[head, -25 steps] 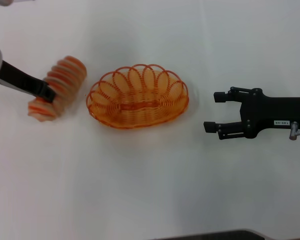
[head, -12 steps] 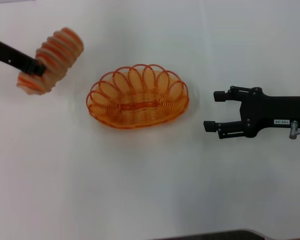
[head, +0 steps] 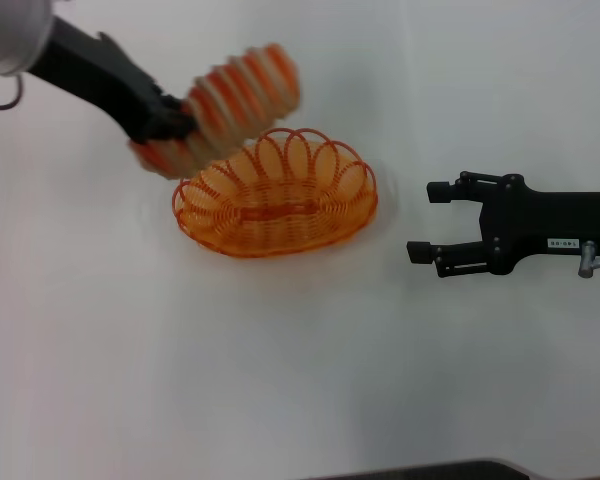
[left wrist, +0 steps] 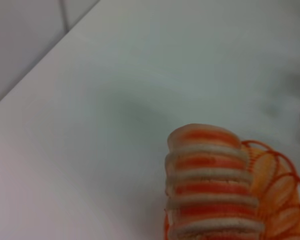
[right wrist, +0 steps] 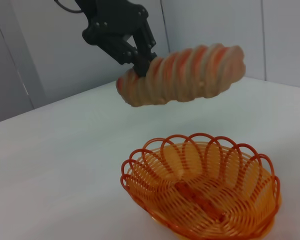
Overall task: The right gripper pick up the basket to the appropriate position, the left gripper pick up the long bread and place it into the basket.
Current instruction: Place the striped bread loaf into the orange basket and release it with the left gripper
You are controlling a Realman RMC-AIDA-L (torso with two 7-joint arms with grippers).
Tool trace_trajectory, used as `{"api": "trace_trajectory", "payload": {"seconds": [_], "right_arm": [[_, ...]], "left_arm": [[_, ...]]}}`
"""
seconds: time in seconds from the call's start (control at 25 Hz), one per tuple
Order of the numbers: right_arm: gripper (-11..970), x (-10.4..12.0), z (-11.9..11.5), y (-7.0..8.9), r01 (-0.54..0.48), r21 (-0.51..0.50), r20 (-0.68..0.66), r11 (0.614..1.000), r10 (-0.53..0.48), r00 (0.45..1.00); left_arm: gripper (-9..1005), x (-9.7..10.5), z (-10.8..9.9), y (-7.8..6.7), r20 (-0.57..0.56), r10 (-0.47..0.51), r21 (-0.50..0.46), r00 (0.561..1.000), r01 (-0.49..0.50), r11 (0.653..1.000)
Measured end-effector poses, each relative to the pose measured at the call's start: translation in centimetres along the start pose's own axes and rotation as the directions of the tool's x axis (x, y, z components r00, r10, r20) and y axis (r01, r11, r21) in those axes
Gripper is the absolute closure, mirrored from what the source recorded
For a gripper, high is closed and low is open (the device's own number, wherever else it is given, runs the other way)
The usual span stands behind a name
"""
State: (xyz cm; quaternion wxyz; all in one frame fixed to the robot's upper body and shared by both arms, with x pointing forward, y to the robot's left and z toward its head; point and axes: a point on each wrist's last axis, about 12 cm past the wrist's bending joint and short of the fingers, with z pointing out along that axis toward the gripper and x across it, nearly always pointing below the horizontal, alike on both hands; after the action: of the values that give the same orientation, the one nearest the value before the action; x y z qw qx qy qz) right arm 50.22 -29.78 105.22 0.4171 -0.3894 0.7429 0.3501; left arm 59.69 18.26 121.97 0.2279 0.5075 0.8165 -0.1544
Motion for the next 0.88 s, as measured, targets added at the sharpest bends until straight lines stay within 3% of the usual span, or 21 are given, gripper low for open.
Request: {"api": "trace_trajectory", "payload": {"seconds": [0.32, 0.88], "right_arm": [[17, -0.1, 0.1, 0.0, 0.003, -0.008, 0.003, 1.000, -0.003, 1.000], [17, -0.7, 0.5, -0.3, 0.008, -0.009, 0.002, 1.000, -0.008, 1.000]], "left_arm": [[863, -2.6, 3.2, -2.6, -0.063, 0.143, 0.082, 0.988, -0.137, 0.987], [871, -1.8, 6.0, -3.0, -0.084, 0.155, 0.075, 0.984, -0.148, 0.986]]}}
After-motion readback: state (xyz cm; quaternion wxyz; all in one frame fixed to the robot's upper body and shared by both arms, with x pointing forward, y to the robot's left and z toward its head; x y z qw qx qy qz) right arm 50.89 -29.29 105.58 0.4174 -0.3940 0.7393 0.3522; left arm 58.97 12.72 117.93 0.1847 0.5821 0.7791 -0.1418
